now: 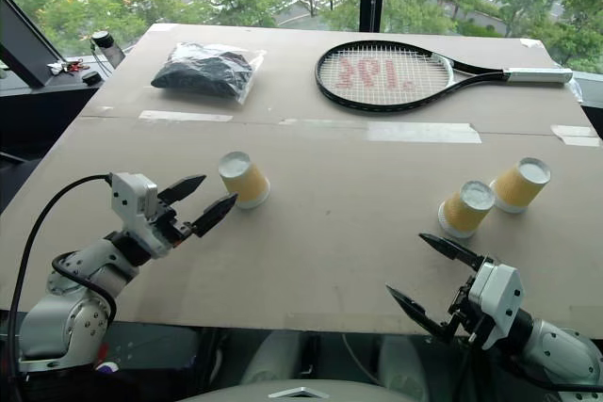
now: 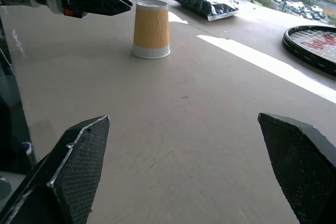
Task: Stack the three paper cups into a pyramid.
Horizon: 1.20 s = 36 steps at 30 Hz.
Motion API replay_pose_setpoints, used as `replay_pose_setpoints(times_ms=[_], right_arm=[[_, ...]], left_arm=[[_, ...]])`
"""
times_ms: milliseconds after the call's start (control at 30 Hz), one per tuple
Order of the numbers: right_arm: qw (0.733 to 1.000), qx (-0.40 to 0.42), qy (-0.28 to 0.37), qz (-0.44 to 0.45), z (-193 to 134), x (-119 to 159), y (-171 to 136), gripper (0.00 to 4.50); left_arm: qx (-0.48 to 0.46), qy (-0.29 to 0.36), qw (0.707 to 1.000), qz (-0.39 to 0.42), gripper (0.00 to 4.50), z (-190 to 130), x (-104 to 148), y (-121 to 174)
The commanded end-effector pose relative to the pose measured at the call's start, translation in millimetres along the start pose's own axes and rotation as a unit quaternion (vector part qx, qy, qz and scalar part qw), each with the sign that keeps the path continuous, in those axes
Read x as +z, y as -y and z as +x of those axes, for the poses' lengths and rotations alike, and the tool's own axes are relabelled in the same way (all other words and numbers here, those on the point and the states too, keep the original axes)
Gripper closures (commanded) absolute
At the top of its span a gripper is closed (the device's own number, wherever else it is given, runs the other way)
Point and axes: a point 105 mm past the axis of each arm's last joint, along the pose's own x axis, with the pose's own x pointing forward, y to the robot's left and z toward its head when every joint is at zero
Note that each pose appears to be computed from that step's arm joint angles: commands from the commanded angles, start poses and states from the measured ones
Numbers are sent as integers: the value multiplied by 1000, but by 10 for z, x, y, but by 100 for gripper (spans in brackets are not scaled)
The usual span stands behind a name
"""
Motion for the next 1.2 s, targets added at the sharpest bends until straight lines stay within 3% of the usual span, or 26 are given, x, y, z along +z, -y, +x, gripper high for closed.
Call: replay_pose_setpoints(times_ms=[33,300,400,500,567,833,1200], right_arm=[[999,14,21,-23,26,108,-12,0],[999,12,30,-22,108,114,-84,0],[999,1,28,-24,83,115,-57,0],[999,1,29,-20,110,117,-127,0],[999,-1,28,-18,114,106,-128,0],[999,-11,29,-13,152,100,-143,0],[994,-106,21,-27,164,41,-59,0]], left_arm=[[2,4,1000,21,7,112,74,-42],[-11,-15,999,38,7,275,-33,-49],[-2,-16,999,47,94,306,-81,-69],[-9,-4,999,52,224,271,-67,-77],[-12,8,998,55,256,286,-29,-81],[-91,26,993,66,259,500,234,77],[-189,-10,980,67,259,1198,257,321]])
